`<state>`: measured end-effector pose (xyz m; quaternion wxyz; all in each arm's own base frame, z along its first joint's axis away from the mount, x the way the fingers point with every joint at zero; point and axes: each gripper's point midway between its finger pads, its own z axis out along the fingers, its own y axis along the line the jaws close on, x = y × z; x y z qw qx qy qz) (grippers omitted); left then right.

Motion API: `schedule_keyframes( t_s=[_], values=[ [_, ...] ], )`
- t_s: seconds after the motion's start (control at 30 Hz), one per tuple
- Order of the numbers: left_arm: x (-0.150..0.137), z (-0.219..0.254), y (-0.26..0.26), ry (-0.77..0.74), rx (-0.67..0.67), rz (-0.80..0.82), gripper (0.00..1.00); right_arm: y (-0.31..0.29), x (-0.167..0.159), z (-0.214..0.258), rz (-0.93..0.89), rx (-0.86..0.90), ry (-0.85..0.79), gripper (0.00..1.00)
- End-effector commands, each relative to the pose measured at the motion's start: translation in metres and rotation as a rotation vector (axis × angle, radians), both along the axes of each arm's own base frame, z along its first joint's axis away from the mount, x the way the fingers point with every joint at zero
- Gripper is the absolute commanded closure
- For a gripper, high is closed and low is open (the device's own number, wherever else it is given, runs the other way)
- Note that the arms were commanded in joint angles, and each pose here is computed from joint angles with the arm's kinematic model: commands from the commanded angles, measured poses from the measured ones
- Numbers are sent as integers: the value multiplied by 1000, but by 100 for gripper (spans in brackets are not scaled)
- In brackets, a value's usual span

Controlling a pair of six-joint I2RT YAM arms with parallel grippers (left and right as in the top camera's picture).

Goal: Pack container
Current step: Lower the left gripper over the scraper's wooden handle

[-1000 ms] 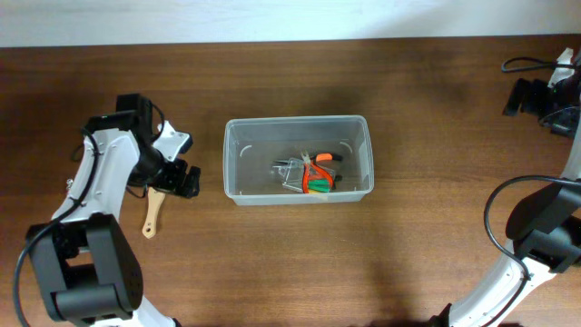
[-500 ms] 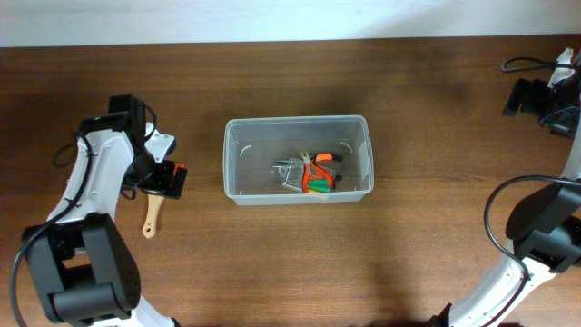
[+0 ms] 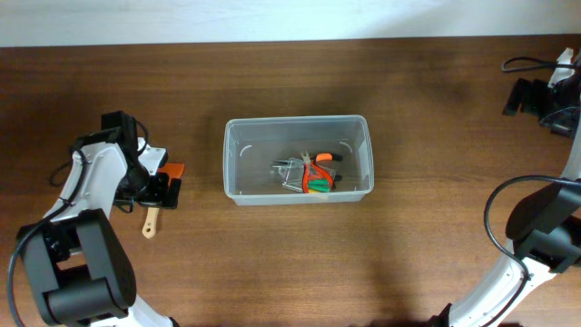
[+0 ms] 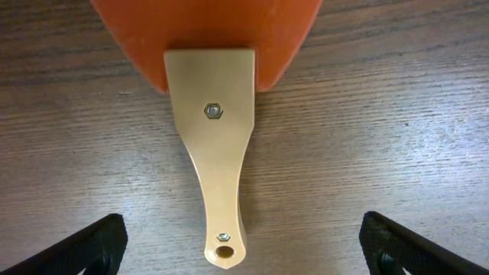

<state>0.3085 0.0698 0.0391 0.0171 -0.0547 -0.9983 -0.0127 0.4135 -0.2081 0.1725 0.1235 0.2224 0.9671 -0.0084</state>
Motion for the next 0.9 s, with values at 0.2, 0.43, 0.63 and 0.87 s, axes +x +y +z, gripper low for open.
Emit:
schedule_keyframes(
  t_s=[0.2, 0.43, 0.63, 0.87],
  values=[
    [-16, -15, -6, 43, -27, 8, 1, 3, 0, 3, 1, 1, -6, 1],
    [-23, -32, -7, 42, -26, 8, 1, 3, 0, 3, 1, 1, -6, 1],
    [-14, -33, -4, 6, -8, 7, 1, 3, 0, 3, 1, 1, -6, 1],
    [-10, -33, -2, -13, -5, 11, 1, 3, 0, 3, 1, 1, -6, 1]
  ],
)
